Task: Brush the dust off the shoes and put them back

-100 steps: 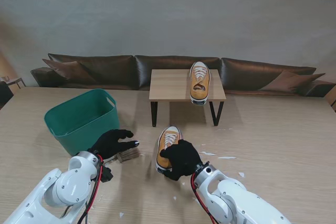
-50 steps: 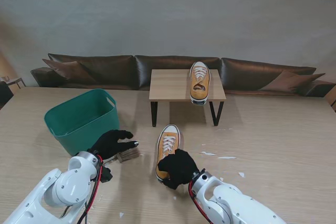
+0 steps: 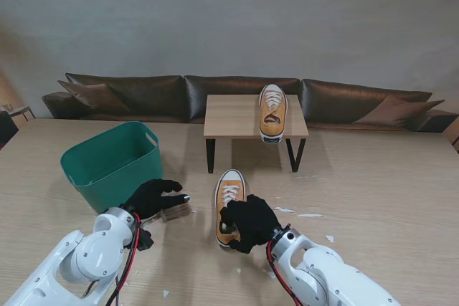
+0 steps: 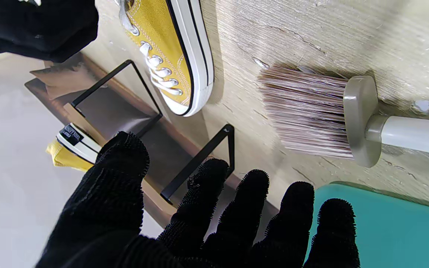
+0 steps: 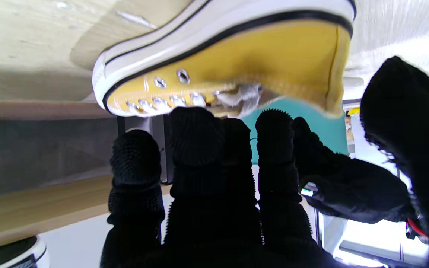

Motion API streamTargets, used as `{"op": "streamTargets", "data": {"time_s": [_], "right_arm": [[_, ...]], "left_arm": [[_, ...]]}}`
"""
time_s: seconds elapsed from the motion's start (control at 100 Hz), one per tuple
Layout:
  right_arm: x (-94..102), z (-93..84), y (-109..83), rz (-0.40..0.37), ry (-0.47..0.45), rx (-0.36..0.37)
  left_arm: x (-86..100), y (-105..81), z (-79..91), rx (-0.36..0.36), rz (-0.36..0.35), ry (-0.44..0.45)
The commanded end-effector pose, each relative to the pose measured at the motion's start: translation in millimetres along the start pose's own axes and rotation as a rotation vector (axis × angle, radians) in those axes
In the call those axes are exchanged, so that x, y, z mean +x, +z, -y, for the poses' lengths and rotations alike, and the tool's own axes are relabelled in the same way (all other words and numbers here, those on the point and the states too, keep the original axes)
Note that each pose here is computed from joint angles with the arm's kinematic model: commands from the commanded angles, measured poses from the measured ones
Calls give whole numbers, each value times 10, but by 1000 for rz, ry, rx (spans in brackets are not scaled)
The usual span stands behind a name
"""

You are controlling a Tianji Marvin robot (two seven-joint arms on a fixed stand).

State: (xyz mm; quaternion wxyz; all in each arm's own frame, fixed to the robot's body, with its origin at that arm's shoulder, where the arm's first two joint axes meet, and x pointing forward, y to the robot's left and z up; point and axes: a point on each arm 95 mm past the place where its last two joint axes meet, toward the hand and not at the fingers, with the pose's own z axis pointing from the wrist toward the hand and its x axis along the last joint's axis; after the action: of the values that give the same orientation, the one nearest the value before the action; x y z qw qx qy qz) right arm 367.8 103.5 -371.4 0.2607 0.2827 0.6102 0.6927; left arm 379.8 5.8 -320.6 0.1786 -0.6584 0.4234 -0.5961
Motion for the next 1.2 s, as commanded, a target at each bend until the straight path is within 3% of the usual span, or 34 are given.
{"op": "streamTargets", "data": {"time_s": [0.0,0.19,0.34,0.43,0.54,0.75,0.95,1.19], "right_arm": [[32,-73,-3,-9,22,-2],[-27,-424,11,37,83,-54],[-127,-841,79,139,89,-46],[-206,-1088,124,212,73,-6],[-311,-1372,176,297,29,56],[-481,-1803,334,431,-138,58],[-619,-1981,495,510,-257,62],[-768,-1987,679,580,-331,113]], "left_arm": [[-6,-3,-24,-24,1,-6],[-13,-11,-23,-22,-4,-5],[-18,-11,-22,-23,-9,-3],[-21,-9,-24,-25,-10,-3],[-22,-7,-26,-29,-10,-4],[-26,-1,-32,-33,-10,-7],[-29,17,-40,-42,-7,-11],[-33,39,-49,-56,-1,-18]]}}
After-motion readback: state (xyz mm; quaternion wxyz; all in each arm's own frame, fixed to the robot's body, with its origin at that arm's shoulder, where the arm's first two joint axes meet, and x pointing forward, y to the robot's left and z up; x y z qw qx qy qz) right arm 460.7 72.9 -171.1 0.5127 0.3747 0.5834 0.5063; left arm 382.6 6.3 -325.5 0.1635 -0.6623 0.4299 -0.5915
